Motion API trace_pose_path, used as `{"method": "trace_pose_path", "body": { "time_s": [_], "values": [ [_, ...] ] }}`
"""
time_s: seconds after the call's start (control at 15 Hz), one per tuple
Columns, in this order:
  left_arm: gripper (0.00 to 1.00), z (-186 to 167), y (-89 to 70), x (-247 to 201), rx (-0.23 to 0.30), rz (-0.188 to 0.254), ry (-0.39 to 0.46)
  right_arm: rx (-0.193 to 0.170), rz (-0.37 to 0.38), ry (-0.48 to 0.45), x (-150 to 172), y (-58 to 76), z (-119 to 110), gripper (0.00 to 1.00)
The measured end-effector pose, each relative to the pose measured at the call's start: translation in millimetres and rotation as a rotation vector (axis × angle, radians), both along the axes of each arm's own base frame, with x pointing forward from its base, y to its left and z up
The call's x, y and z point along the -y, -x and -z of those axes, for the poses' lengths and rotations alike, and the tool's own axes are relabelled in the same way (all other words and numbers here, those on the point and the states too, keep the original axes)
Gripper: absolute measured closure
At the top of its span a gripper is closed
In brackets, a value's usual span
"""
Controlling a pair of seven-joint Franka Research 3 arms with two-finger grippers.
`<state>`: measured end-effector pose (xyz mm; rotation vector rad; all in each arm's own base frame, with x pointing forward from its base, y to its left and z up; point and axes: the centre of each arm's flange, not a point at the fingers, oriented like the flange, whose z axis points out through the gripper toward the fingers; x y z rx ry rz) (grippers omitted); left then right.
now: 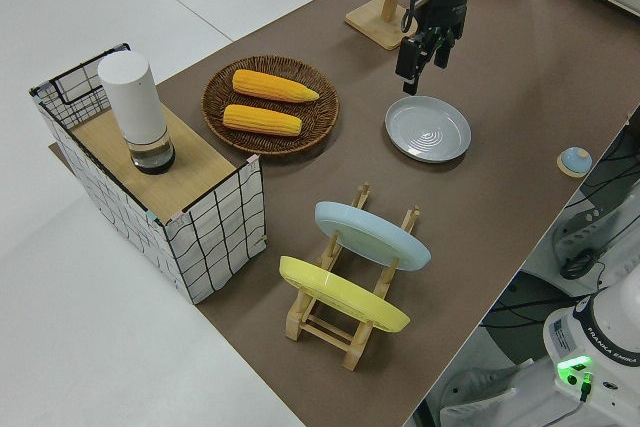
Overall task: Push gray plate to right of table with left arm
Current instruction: 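Move the left gripper down beside the gray plate's near edge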
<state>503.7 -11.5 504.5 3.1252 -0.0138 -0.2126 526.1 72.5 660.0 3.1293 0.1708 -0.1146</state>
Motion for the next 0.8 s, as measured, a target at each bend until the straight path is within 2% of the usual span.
{"method": "trace_pose_path", "body": {
  "time_s": [0.4,0.8],
  "values": [
    [0.00,39,9.2,4,0.013,-0.071,-0.011,0.000,0.000,0.000,0,0.0,0,0.01],
    [0.00,69,18.2,16,0.017,-0.107,-0.007,0.000,0.000,0.000,0,0.0,0,0.01]
  ]
}}
